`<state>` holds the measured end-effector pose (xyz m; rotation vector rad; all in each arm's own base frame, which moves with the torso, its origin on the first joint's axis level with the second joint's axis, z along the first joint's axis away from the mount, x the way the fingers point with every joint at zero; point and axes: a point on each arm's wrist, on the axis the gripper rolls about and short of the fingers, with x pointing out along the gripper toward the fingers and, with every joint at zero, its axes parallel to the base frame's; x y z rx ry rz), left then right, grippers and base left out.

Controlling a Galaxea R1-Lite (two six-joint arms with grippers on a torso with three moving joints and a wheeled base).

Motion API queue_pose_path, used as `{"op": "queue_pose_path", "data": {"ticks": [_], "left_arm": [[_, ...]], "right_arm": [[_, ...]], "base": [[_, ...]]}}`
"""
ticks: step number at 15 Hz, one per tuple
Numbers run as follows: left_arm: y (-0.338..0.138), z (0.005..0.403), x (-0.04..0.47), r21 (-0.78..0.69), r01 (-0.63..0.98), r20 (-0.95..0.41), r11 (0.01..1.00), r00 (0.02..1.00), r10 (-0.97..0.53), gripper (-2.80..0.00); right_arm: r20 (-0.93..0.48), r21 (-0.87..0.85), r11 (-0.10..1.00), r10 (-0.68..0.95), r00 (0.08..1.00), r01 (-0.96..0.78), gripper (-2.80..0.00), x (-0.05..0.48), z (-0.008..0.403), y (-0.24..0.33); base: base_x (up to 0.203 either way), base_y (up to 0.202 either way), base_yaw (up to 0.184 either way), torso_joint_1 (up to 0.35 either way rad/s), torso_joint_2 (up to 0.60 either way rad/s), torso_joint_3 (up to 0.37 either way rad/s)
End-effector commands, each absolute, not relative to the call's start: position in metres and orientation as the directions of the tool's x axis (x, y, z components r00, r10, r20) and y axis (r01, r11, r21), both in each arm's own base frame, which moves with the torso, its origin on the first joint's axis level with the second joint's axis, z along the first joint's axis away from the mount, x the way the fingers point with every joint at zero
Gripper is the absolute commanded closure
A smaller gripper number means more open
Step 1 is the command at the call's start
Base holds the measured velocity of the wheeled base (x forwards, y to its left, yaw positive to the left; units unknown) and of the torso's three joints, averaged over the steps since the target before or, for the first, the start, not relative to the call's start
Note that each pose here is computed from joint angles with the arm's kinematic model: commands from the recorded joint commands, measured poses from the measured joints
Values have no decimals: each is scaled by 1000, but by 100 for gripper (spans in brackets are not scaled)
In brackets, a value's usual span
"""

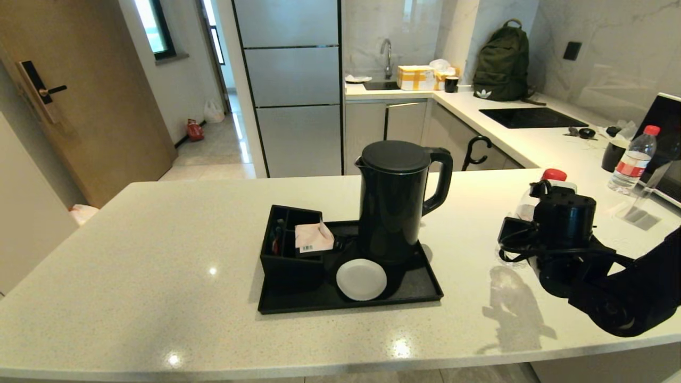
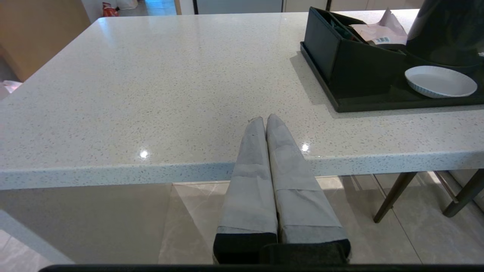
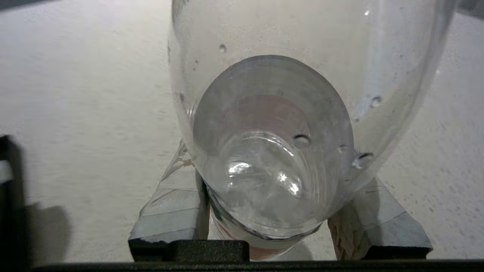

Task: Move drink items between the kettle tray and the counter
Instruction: Place it on the right

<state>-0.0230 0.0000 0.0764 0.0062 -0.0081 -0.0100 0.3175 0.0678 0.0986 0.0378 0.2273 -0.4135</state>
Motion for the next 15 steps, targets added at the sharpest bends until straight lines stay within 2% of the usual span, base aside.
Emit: {"op": "queue_pose_path", "data": {"ticks": [1,9,10,15], "left_arm": [[0,77,-23,6,11,8,1000,1000,-11,0],[0,76,-23,6,11,7,1000,1000,-11,0],[0,77,-23,6,11,8,1000,1000,-11,0],[0,77,-23,6,11,8,1000,1000,-11,0]], "right_arm": [[-264,-41,913,-402,877,407,0,322,80,69],[-297,-65,912,-404,865,404,0,322,64,69],[-277,-53,913,-404,872,405,-280,323,67,69],[-269,-47,913,-403,875,406,-280,318,71,68]], "base": [[0,0,0,0,0,0],[0,0,0,0,0,0],[0,0,0,0,0,0],[0,0,0,0,0,0]]}}
